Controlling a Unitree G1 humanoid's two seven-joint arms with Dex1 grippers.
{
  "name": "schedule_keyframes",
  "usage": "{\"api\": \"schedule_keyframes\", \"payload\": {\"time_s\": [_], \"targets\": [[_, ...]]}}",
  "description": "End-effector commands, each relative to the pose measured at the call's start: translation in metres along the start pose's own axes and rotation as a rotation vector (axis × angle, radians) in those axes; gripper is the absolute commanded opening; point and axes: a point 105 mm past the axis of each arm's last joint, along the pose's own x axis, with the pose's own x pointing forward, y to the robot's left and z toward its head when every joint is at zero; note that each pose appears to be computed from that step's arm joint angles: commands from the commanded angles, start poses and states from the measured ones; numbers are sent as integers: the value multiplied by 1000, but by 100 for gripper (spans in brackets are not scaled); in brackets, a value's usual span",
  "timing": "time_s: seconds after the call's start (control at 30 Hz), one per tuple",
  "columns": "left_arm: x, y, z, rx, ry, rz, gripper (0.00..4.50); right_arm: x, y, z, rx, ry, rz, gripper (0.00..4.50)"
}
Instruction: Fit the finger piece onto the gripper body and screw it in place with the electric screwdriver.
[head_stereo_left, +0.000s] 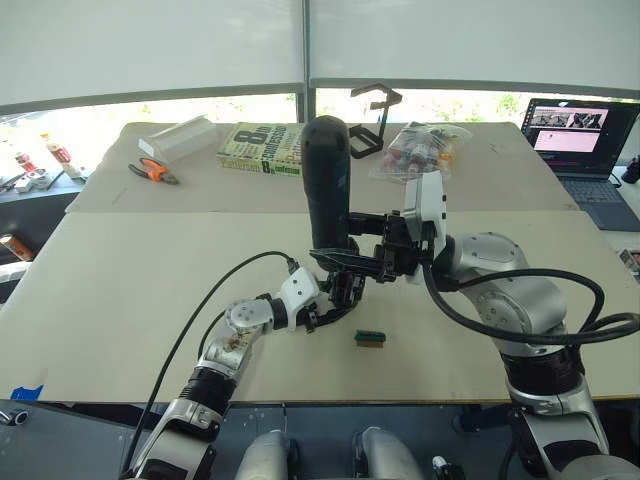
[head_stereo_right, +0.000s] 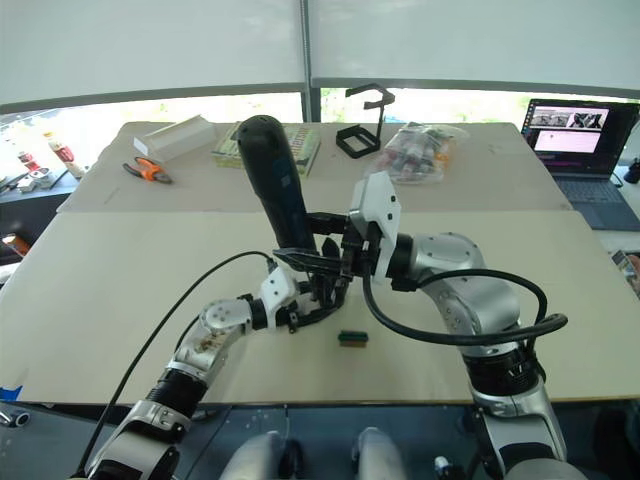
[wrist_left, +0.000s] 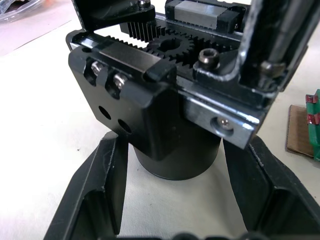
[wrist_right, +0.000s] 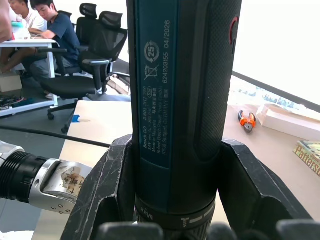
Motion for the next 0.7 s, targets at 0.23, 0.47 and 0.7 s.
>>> {"api": "schedule_keyframes", "payload": {"time_s": [0.23, 0.47, 0.7], "targets": [[3, 6, 20, 40, -51, 3, 230, -5, -9, -11, -74, 88, -10, 192], [3, 6, 20, 40, -49, 3, 230, -4, -12, -13, -43, 117, 5, 192], [3, 8, 20, 44, -49, 4, 230, -5, -12, -22, 31, 161, 5, 192]]}}
